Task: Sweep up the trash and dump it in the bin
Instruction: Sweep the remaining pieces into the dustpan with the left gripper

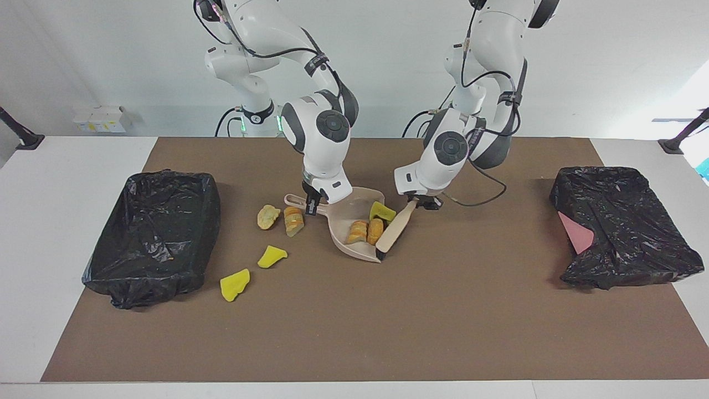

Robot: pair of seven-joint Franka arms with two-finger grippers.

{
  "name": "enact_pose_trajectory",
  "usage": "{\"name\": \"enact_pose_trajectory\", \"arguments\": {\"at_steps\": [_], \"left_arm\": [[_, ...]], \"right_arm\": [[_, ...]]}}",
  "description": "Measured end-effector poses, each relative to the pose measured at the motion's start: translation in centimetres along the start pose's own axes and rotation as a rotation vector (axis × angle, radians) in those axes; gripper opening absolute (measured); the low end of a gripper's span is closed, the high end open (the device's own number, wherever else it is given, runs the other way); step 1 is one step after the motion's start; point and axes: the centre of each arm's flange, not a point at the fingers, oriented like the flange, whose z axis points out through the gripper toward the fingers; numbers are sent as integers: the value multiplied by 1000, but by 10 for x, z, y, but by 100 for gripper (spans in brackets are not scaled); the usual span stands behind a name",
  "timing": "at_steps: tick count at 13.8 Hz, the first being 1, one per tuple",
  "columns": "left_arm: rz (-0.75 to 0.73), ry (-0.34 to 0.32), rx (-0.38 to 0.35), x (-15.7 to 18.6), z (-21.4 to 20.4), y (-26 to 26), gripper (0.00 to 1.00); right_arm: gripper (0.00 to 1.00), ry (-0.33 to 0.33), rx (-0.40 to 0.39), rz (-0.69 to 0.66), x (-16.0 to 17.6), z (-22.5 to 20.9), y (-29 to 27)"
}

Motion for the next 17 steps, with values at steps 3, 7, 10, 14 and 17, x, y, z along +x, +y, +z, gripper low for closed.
{"name": "enact_pose_trajectory", "arguments": {"at_steps": [3, 7, 10, 14, 17], "left_arm": [[-165, 15, -18, -3, 7, 59, 27], [-389, 63, -33, -3, -6, 51, 27], [-544, 78, -46, -5, -15, 30, 27], [-720, 89, -59, -6, -20, 18, 27], [-796, 101, -57, -12, -27, 21, 27]], "right_arm": [[31, 0, 0, 1, -1, 0, 0], [31, 0, 0, 1, -1, 0, 0], [31, 1, -1, 2, -1, 0, 1], [31, 6, -7, 7, -3, -3, 3], [31, 11, -10, 22, -10, -5, 8]]}}
